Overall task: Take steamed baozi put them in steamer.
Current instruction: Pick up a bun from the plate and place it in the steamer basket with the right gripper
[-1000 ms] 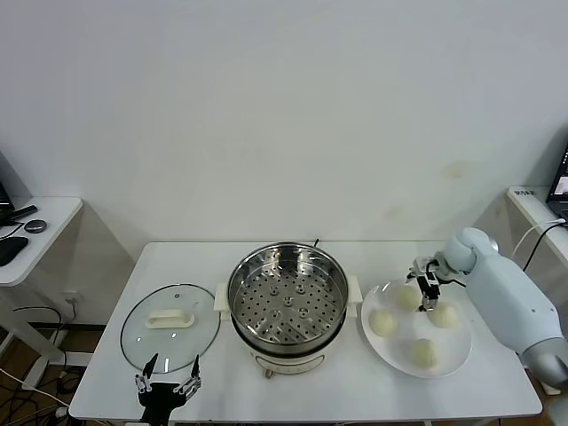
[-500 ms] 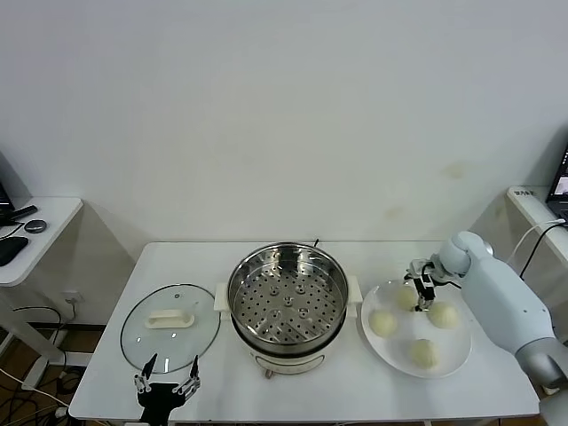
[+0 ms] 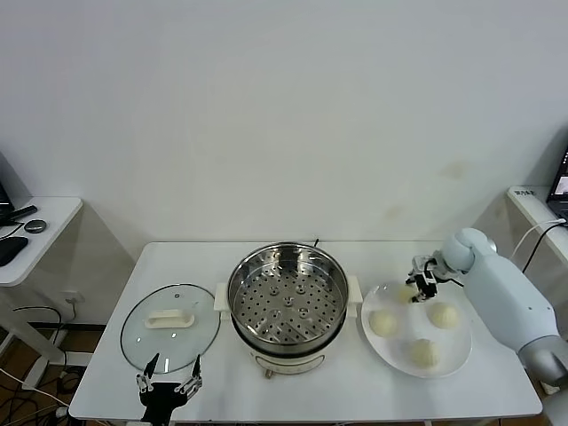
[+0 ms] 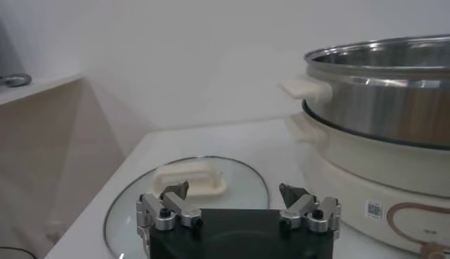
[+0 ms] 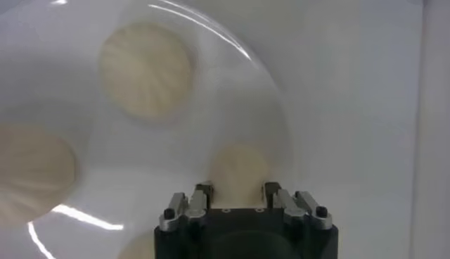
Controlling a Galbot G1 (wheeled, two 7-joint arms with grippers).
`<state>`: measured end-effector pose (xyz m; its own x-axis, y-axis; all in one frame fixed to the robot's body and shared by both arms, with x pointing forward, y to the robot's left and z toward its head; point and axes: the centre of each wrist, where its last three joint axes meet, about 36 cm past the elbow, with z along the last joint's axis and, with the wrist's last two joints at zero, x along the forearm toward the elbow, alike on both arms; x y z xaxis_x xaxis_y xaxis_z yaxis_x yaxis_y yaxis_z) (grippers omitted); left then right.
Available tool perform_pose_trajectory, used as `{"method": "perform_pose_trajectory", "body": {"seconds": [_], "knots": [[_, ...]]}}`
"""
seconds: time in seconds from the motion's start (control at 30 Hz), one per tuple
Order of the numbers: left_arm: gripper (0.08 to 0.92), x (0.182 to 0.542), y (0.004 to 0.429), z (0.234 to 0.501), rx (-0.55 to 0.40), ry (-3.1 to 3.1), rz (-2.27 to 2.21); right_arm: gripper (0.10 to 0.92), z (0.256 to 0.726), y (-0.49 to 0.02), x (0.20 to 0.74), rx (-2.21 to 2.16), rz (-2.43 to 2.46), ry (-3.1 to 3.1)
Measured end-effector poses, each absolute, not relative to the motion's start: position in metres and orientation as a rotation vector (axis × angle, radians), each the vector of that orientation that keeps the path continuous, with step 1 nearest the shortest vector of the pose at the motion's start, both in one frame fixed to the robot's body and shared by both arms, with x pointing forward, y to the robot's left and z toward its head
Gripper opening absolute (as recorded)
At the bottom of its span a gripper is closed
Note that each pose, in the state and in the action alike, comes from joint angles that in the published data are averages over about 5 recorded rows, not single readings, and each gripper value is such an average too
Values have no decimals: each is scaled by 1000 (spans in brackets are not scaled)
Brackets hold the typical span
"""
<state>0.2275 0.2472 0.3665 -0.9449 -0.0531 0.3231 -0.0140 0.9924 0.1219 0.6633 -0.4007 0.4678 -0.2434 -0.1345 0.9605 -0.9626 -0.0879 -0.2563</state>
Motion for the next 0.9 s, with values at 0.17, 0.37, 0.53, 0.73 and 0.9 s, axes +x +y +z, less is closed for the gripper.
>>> {"method": "perform_pose_trajectory", "body": {"seconds": [0.17, 0.37, 0.53, 0.73, 0.9], "knots": [[823, 231, 246, 368, 53, -2815, -173, 458, 507, -385, 679, 1308, 1436, -1469], [823, 235, 248, 369, 80, -2820, -195, 461, 579, -340, 713, 1492, 1523, -1496], [823, 237, 249, 373, 90, -2833, -202, 462, 640, -282, 735, 1719, 1683, -1436], [823, 238, 248, 377, 100, -2847, -199, 466, 688, -211, 743, 1963, 1918, -1226], [823, 236, 248, 380, 112, -2854, -185, 467, 707, -153, 741, 2111, 2098, -976]]}}
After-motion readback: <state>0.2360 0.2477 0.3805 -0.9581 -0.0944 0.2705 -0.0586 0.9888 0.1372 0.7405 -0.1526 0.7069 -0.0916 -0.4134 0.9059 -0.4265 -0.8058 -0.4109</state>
